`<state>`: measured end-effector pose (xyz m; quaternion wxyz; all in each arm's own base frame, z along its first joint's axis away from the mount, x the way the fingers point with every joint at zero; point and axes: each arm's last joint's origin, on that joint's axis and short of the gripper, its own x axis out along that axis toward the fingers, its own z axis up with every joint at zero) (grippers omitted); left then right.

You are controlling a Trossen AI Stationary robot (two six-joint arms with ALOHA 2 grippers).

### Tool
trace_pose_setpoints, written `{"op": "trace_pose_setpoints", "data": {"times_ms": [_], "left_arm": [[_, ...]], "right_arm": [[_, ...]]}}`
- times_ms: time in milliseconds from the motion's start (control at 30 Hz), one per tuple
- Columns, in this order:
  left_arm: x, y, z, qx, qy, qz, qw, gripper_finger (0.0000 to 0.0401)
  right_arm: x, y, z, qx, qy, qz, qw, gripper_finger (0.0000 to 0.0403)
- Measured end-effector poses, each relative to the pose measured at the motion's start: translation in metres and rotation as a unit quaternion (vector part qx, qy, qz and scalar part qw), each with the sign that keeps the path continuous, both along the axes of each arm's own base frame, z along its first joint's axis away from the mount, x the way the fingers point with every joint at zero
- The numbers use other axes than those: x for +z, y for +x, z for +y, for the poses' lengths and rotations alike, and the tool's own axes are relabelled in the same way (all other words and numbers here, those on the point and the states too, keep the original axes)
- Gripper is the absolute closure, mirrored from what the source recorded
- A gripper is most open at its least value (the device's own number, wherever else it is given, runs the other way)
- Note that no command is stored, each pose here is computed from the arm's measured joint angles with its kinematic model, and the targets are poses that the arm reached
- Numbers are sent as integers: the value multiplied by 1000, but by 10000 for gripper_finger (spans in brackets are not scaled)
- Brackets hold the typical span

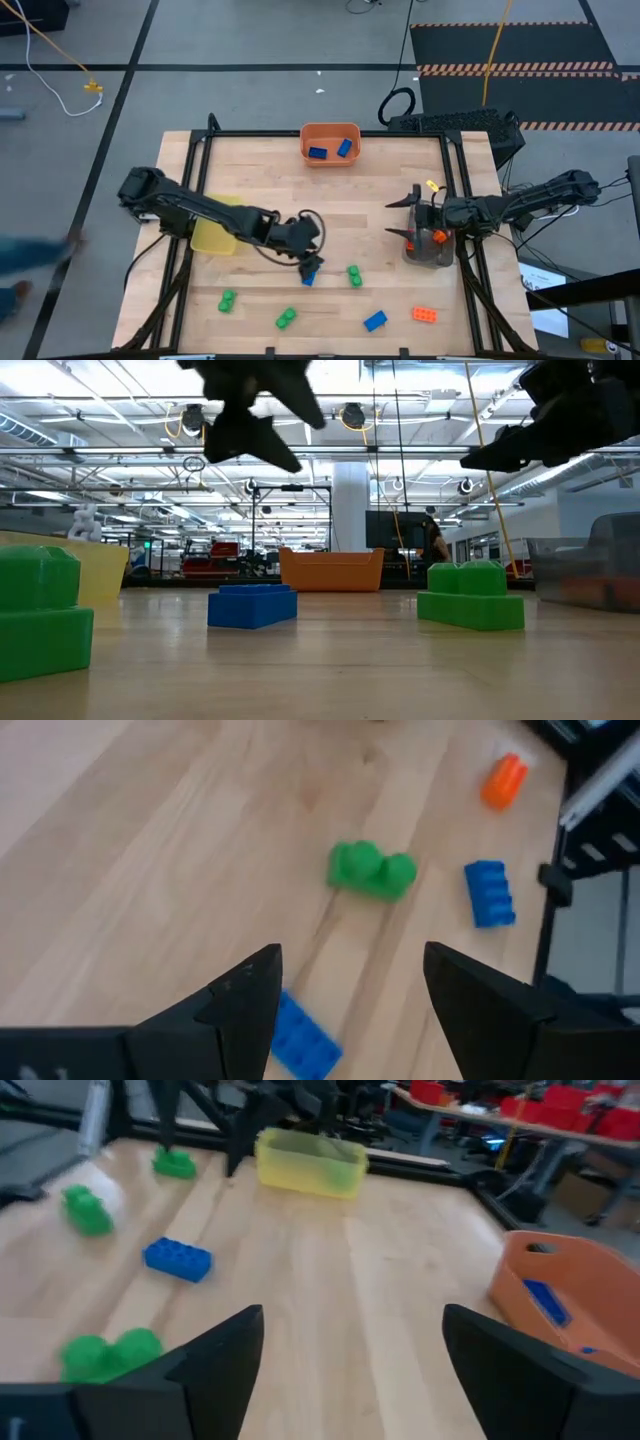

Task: Sort & place blocks by color
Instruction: Put the blue game piece into the orange bin

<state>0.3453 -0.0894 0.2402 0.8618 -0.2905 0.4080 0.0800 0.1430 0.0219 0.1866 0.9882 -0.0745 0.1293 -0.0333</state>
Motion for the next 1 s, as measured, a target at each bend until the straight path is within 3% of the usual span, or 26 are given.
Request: {"op": "trace_pose_setpoints", "data": {"times_ms": [200, 333, 500, 800, 1000], "left_arm": [[-17, 17, -1, 44, 15, 149, 988, 158], [-36, 23, -4, 61, -35, 205, 976, 158], [-51, 31, -7, 50, -50, 208, 976, 158], [-43, 51, -2, 39, -80, 114, 989, 158], [-48, 43, 4, 89, -48, 154, 983, 157]], "right_arm": [[2, 1, 0, 1, -4, -11, 1000, 92], [5, 1, 0, 1, 2, -26, 1000, 92], [5, 1, 0, -1, 8, -25, 1000, 92], [3, 1, 1, -1, 22, -16, 1000, 92], [-1, 0, 1, -2, 20, 2, 1000, 92]]}}
